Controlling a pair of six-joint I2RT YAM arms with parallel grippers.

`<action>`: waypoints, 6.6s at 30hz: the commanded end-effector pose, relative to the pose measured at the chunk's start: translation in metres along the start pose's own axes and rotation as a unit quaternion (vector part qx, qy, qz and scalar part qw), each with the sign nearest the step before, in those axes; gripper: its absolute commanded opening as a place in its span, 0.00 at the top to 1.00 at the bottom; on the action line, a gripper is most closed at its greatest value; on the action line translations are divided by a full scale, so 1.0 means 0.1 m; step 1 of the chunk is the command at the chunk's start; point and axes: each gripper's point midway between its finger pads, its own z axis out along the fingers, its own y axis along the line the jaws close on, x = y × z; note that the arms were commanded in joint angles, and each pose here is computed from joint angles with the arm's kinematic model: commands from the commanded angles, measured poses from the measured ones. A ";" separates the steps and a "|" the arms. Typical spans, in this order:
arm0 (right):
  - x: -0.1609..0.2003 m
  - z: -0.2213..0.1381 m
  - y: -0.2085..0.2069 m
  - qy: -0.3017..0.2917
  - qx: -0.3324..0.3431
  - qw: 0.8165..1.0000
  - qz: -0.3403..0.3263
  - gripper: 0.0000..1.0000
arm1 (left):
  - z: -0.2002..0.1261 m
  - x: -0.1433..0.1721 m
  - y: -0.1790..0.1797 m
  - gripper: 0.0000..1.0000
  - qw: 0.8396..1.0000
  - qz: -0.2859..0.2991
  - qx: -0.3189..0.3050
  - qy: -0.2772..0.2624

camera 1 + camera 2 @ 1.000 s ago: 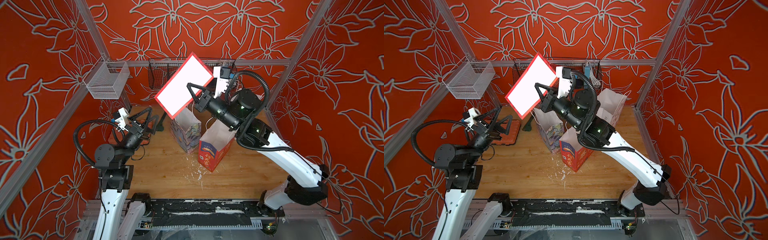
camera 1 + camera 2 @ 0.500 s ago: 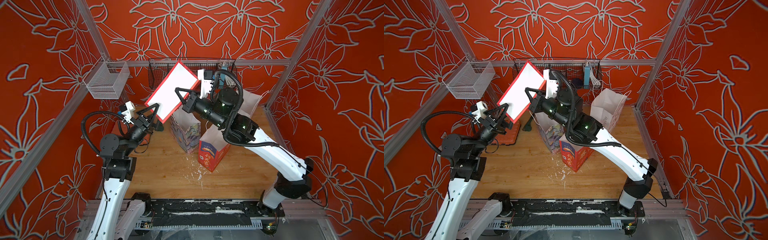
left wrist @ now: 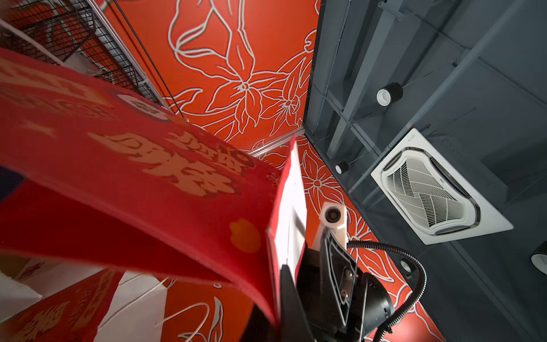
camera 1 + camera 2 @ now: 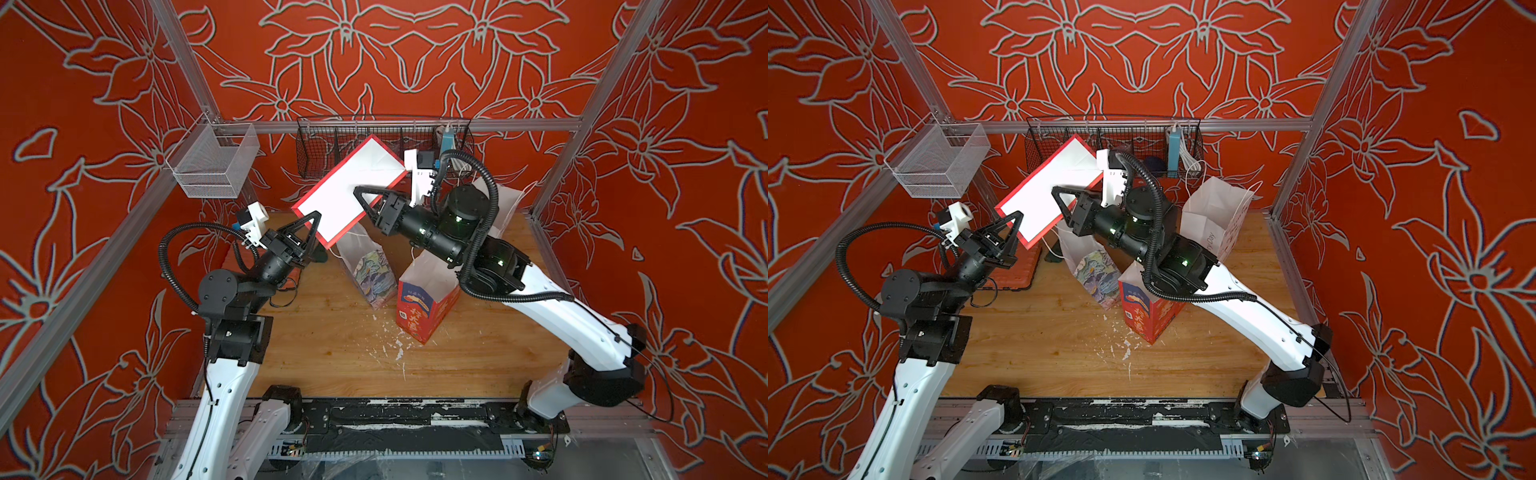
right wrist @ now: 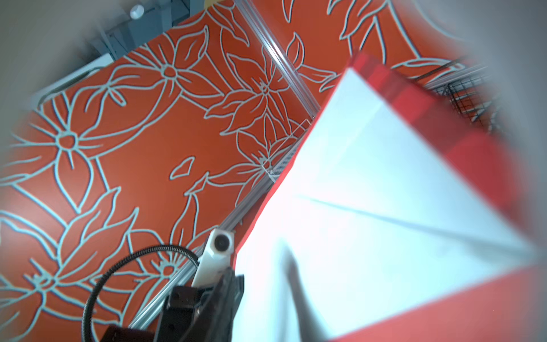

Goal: Put away the paper bag
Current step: Press the paper bag.

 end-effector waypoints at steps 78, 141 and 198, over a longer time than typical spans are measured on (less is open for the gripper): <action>-0.07 -1.33 -1.16 0.183 0.013 0.963 0.196 1.00 | -0.43 1.87 0.48 1.00 0.924 -0.006 0.020 0.382; 0.08 -1.69 -0.99 0.213 -0.034 0.972 0.092 0.14 | 0.16 1.43 0.38 1.00 0.969 0.056 0.034 0.239; 0.97 -1.90 -0.85 0.272 -0.081 0.959 0.025 1.00 | 0.27 0.74 0.23 0.72 0.982 0.169 0.002 0.088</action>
